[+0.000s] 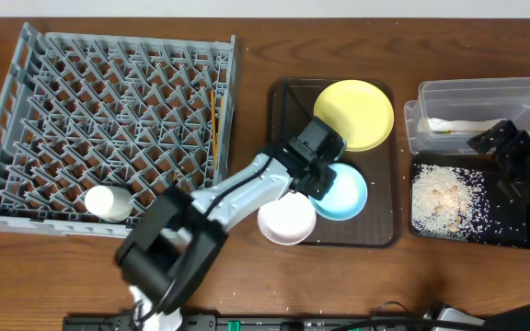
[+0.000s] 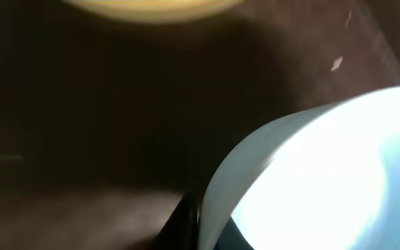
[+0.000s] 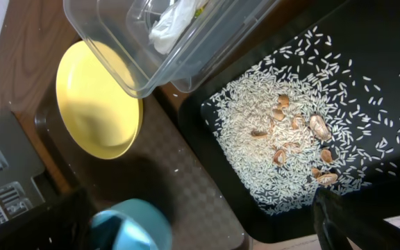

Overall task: Sort waste into correct bins and load items into the dishwasher
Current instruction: 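Reach the left gripper to the light-blue bowl and grasp its rim, then carry the blue bowl into the dish rack and stand it upright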

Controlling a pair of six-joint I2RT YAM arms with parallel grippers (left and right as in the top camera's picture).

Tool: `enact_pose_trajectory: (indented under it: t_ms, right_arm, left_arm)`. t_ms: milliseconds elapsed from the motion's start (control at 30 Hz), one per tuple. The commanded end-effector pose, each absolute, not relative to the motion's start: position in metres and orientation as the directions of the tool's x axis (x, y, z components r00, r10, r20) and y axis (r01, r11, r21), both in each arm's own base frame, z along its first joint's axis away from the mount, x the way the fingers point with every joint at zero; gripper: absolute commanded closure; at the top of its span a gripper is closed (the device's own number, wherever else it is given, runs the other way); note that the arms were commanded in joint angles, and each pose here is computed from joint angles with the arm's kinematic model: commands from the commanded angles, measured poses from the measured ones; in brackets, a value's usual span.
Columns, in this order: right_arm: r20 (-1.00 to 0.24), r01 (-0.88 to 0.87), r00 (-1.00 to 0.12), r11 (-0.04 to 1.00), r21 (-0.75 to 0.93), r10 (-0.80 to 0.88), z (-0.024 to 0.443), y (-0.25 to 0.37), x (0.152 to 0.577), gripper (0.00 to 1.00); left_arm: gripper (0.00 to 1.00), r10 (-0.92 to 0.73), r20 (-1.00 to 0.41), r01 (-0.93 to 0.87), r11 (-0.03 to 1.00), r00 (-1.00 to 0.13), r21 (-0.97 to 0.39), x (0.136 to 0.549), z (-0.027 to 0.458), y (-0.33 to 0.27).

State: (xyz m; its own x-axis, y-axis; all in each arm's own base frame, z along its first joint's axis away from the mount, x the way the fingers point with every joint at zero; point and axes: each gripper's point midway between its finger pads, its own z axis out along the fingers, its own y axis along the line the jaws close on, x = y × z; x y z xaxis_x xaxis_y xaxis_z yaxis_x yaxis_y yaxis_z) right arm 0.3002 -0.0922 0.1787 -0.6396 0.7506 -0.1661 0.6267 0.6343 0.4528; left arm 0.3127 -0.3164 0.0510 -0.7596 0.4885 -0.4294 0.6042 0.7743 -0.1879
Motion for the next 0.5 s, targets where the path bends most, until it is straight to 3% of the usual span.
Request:
enact_pose_trajectory:
  t_ms: [0,200,367,467]
  right_arm:
    - [-0.188,0.625,-0.626,0.632,0.458,0.756,0.187,-0.095,0.301,0.01]
    - [-0.188,0.625,-0.626,0.632,0.458,0.756,0.187,-0.095,0.301,0.01]
    - [-0.188,0.625,-0.626,0.632,0.458,0.756,0.187,-0.095,0.301,0.01]
    - [-0.188,0.625,-0.626,0.632,0.458,0.756,0.187,-0.095,0.301,0.01]
  left_arm:
    - [0.92,0.392,-0.611,0.487,0.874,-0.688,0.012,0.362,0.132,-0.282]
    - [0.92,0.364,-0.683,0.175,0.927,-0.633,0.332,0.39,0.202,-0.174]
    - [0.92,0.369,-0.625,-0.072,0.823,-0.688,0.564,0.4,0.226,-0.073]
    - [0.92,0.327,-0.598,-0.165,0.766,-0.732,0.621,0.403,0.227,-0.029]
